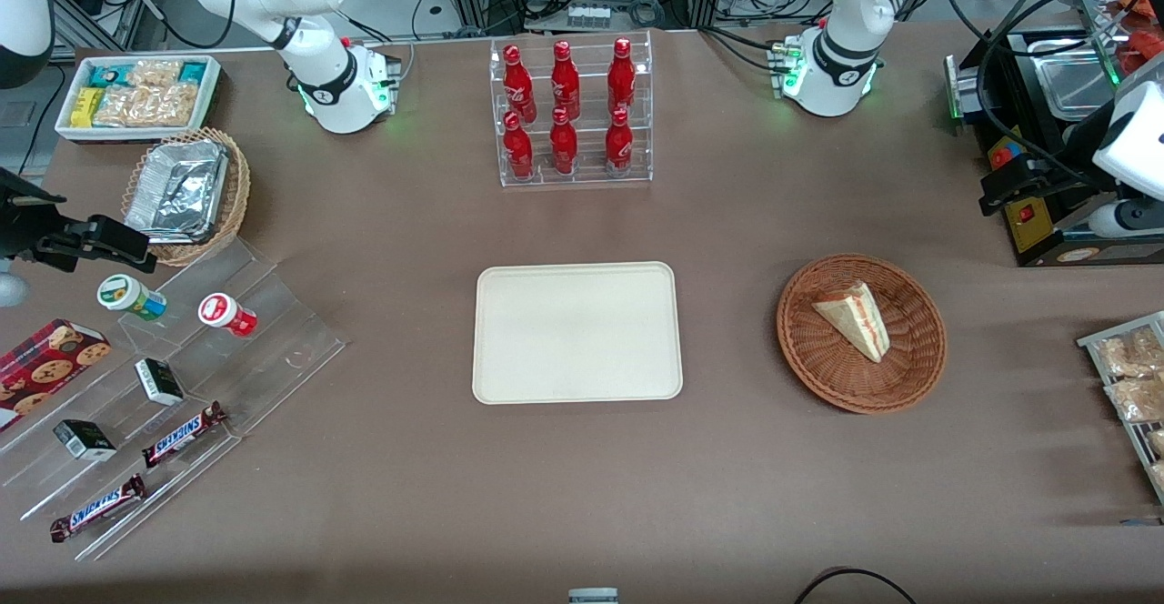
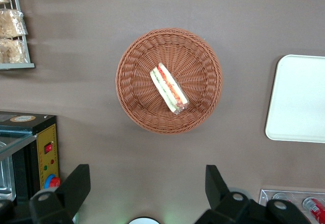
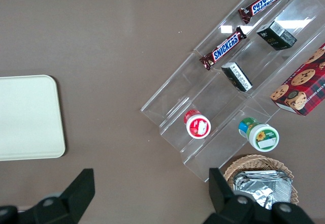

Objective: Place sandwich from basket to tray
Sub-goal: 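Move the left gripper over the sandwich in the wicker basket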

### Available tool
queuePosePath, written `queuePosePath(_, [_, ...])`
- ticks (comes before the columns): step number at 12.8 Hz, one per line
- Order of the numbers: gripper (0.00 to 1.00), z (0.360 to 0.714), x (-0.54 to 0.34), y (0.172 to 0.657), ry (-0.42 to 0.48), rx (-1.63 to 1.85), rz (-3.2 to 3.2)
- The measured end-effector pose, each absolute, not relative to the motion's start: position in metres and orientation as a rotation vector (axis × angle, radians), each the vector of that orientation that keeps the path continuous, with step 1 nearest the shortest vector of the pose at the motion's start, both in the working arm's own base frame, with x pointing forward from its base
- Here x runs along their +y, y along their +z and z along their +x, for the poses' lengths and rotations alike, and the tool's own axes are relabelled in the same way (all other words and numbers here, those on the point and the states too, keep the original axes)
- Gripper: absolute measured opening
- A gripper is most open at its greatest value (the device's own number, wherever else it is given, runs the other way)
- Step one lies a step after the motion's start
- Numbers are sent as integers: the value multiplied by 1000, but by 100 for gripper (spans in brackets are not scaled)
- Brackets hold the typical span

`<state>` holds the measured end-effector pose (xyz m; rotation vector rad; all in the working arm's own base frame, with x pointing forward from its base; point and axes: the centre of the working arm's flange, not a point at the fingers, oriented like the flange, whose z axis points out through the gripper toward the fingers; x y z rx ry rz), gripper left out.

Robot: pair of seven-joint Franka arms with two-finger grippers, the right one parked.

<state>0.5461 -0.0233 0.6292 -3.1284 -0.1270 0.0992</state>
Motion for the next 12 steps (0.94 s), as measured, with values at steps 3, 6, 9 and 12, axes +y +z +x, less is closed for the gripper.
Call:
queuePosePath(3, [100,547,-23,629,96,-89,-3129])
queuePosePath(6, [100,557,-22,603,93,-88,-3129])
queuePosePath(9, [100,565,-20,542,41,-120,-3131])
queuePosePath(12, [100,561,-21,490,-2,-341,-3117])
